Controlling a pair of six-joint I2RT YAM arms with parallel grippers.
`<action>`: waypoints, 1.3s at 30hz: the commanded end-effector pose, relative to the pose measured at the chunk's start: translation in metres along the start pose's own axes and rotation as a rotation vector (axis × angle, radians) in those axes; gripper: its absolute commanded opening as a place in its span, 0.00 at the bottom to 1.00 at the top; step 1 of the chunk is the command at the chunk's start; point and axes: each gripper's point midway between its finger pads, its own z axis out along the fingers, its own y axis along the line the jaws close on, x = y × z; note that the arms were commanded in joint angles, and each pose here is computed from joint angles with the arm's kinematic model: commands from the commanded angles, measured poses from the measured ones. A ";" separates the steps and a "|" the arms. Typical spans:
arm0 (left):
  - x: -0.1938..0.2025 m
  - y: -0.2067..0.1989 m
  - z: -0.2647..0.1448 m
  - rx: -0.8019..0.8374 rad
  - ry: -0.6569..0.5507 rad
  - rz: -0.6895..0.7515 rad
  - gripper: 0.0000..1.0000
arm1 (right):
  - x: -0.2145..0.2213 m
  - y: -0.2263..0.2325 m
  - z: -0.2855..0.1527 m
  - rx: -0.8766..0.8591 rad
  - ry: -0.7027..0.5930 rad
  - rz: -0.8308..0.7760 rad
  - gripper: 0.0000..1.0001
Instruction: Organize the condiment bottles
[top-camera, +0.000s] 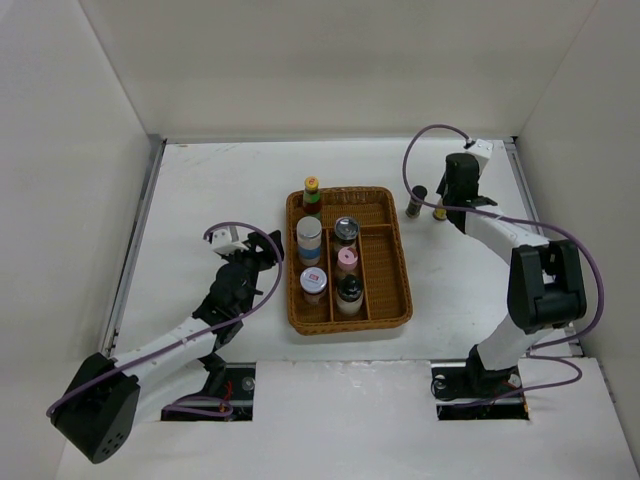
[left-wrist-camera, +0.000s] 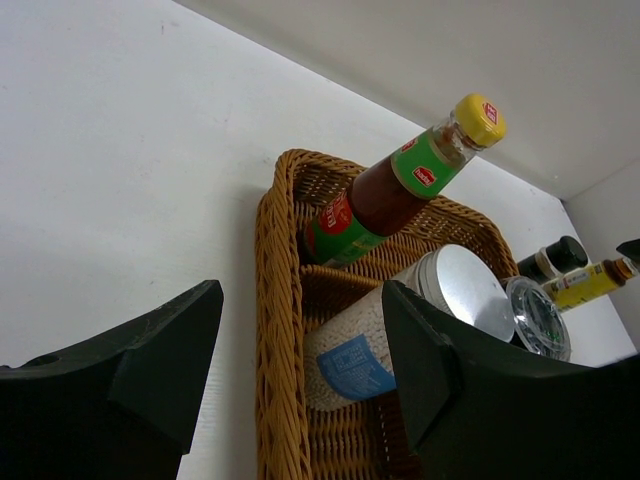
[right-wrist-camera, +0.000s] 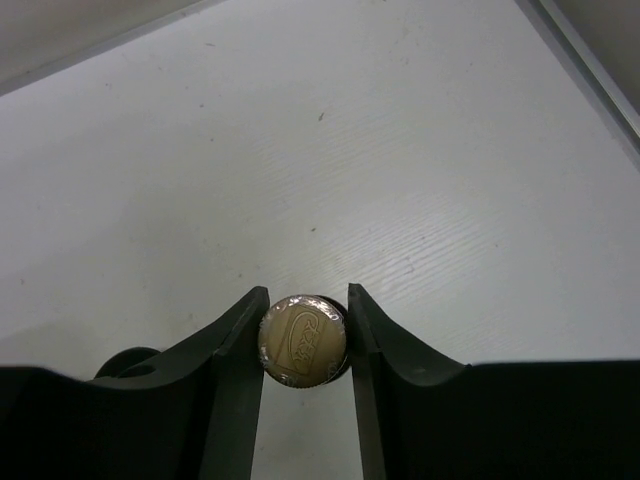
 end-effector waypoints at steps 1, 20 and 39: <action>-0.014 -0.007 0.000 0.032 -0.051 -0.043 0.63 | -0.022 0.005 0.002 -0.007 -0.053 0.041 0.36; -0.021 -0.001 0.000 0.017 -0.071 -0.047 0.63 | -0.102 0.050 -0.177 -0.254 -0.306 0.089 0.25; -0.022 0.001 -0.001 0.011 -0.076 -0.048 0.63 | 0.031 0.160 -0.187 -0.495 -0.130 -0.083 0.25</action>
